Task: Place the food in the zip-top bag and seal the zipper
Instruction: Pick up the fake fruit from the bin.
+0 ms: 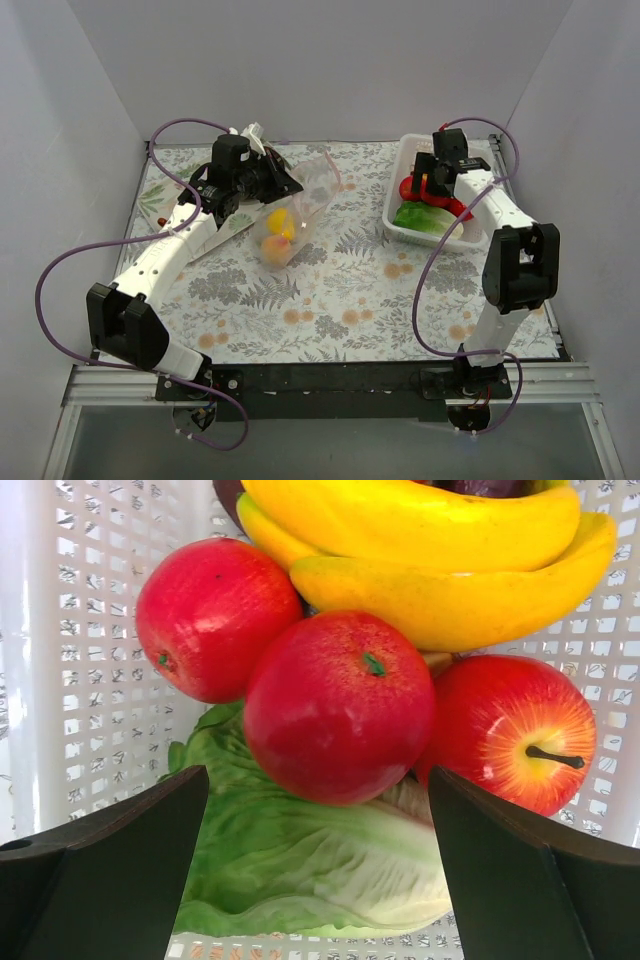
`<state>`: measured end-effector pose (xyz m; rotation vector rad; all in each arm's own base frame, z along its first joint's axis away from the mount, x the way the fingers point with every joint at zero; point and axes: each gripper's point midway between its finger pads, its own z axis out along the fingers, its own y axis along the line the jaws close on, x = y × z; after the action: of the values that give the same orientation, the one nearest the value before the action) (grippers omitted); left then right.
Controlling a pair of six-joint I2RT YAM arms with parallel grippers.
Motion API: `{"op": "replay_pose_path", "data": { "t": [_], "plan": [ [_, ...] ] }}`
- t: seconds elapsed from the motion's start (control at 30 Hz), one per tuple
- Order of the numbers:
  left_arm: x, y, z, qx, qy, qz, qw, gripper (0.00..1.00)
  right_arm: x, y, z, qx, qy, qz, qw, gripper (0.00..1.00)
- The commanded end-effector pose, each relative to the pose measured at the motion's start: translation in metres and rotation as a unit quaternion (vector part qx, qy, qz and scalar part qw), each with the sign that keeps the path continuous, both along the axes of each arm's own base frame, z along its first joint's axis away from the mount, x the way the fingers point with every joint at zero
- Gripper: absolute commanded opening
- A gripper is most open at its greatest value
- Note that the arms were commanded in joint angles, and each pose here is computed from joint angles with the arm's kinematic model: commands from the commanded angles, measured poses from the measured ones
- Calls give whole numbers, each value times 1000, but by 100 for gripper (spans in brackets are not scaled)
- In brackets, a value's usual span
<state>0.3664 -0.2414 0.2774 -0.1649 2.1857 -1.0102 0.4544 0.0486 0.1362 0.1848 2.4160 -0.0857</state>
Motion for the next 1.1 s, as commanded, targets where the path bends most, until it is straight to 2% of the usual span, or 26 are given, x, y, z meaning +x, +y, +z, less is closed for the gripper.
{"op": "replay_pose_path", "data": {
  "t": [0.0,0.3,0.4,0.5,0.53,0.57,0.6,0.63,0.67,0.87,1.07],
  "plan": [
    [-5,-1,16,-12,-21,-9,1000,0,19,-9,19,-8,-39,-20,999,98],
    [-3,-3,15,-12,-16,-8,1000,0,25,-13,-3,-11,-20,-23,999,97],
    [-3,-2,15,-11,-15,-7,1000,0,29,-14,-6,-8,-18,-20,1000,93],
    [-3,-2,14,-10,-14,-5,1000,0,28,-13,1,-5,-17,-16,1000,72],
    [-3,-2,13,-10,-13,-5,1000,0,26,-13,12,0,-29,-17,999,51],
    [-3,-2,12,-10,-11,-5,1000,0,25,-12,19,2,-36,-17,999,41],
    [-2,-2,12,-10,-11,-5,1000,0,22,-10,36,10,-55,-12,998,34],
    [-2,-3,10,-9,-9,-6,1000,0,19,-9,45,15,-62,-10,998,23],
    [-1,-2,8,-9,-8,-5,1000,0,16,-6,56,21,-71,-5,997,20],
    [1,-3,4,-7,-5,-6,1000,0,-19,38,130,76,-138,67,985,16],
    [3,-5,7,-10,-7,-7,1000,0,-76,148,203,174,-205,214,939,16]
  ]
}}
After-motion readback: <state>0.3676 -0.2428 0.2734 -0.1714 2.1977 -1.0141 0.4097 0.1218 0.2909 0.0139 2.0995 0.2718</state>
